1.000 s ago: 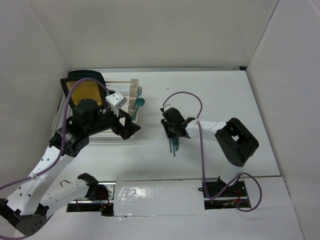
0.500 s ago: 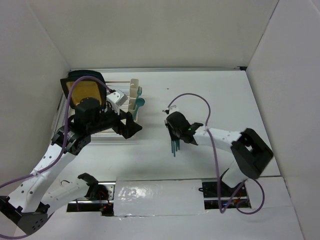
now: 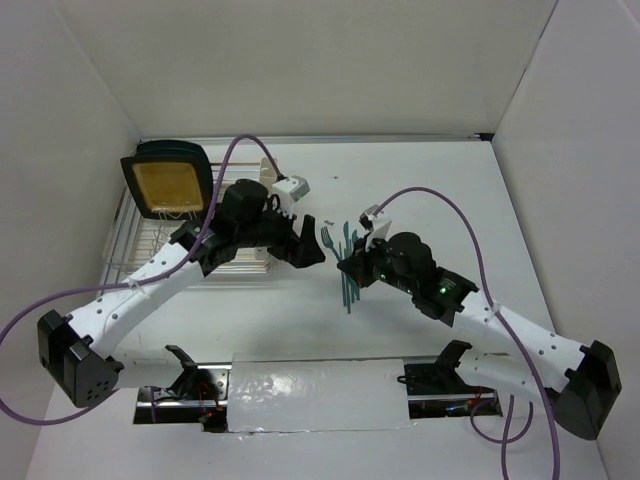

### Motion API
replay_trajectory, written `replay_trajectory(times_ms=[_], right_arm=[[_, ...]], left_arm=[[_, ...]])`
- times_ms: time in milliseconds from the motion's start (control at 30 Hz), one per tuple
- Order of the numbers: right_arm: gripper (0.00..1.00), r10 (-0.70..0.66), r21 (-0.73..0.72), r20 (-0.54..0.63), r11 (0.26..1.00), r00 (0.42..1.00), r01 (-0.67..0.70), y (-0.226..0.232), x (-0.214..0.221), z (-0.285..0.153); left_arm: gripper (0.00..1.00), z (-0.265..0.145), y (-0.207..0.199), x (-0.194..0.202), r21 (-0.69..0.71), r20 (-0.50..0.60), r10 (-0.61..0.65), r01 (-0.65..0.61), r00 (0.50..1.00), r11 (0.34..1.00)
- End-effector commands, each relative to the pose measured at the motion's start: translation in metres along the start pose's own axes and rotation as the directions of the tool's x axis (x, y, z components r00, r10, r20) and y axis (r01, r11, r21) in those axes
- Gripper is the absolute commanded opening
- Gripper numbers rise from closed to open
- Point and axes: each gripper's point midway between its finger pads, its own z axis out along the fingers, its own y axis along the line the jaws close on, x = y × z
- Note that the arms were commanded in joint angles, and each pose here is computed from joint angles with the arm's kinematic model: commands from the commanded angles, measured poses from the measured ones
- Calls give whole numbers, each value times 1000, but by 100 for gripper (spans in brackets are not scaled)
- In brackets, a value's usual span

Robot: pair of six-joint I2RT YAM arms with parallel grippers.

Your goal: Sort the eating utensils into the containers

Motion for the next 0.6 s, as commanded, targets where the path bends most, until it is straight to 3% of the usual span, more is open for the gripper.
replay_trajectory(times_ms=[0,400,500,533,567], right_arm=[[0,-30,-101,54,994,998,35,20,-10,-11],[0,-46,-141,90,988,995,58,29,-20,-24],[0,-47,-147,90,987,995,60,32,-22,-26],[0,-43,-136,93,989,995,56,31,-26,-26],[0,-41,-123,90,991,995,52,28,-25,-24]], left_arm=[[95,2,-6,-40,-30,115,-19,22,993,999],[89,24,5,-55,-88,122,-25,36,992,995],[80,26,-1,-55,-62,122,-19,27,992,998],[71,27,0,-55,-64,118,-16,23,993,998],[71,29,-2,-54,-55,109,-11,17,994,998]])
